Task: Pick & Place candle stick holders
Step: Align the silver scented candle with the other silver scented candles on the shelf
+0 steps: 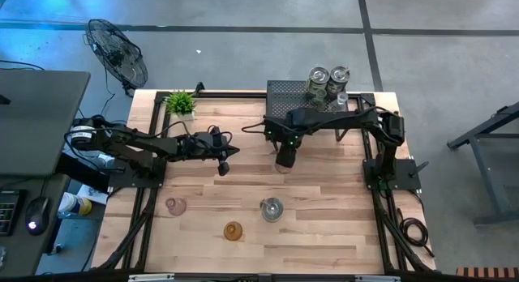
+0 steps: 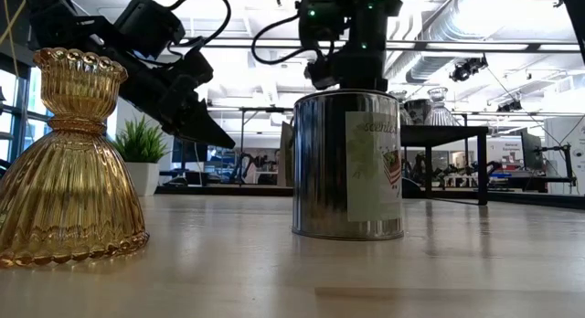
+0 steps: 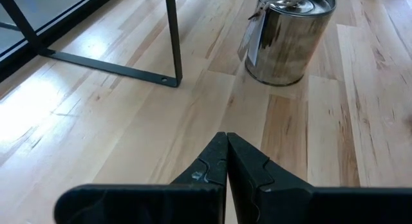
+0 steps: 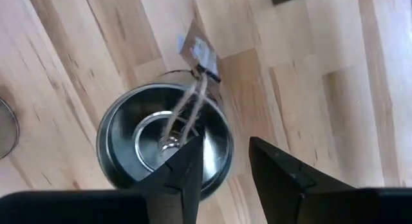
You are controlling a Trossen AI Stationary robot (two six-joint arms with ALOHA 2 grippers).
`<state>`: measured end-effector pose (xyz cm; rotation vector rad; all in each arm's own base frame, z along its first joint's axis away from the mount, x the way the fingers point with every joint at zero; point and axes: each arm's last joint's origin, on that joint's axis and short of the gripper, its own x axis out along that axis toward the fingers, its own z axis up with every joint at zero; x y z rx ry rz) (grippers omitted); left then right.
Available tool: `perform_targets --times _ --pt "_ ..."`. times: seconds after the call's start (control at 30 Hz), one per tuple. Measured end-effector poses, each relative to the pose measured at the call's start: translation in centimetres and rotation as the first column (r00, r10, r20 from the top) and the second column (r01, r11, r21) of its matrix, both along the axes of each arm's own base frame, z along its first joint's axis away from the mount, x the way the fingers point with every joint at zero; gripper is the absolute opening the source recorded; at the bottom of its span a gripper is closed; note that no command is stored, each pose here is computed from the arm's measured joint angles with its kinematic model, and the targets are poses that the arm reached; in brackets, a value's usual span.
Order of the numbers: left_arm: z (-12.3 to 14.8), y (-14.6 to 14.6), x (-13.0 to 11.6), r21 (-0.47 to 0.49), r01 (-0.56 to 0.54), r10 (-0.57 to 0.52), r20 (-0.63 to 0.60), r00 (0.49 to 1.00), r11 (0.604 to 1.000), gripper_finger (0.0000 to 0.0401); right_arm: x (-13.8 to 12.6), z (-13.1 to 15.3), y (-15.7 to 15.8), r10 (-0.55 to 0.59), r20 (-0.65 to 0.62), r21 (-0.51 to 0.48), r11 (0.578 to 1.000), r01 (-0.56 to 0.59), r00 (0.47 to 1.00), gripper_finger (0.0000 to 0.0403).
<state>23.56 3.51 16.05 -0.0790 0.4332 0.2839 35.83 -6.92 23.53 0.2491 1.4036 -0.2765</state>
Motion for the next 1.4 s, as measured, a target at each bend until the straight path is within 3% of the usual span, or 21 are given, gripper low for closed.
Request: perform_targets --times 0.53,0.8,1.1,1.4 --pt "0.0 0.0 0.0 0.000 0.000 0.000 -0.001 1.000 1.000 0.0001 -0.1 -0.3 -0.2 -0.076 -0.014 0.099 0.992 0.077 0.997 0.0048" --pt "0.0 -0.1 0.0 -0.010 0.022 -0.022 0.001 1.000 1.000 0.0001 0.0 -0.3 0.6 -0.156 -0.027 0.116 0.981 0.158 0.987 0.0060" --pt "0.0 -0.1 0.0 -0.011 0.022 -0.022 0.001 1.000 1.000 0.0001 0.1 -0.3 0.4 -0.097 -0.010 0.087 0.991 0.097 0.995 0.0117" --pt "0.0 -0.1 0.0 -0.013 0.026 -0.026 0.001 1.000 1.000 0.0001 0.3 -1.6 0.1 -0.053 0.004 0.110 0.993 0.052 0.999 0.0075"
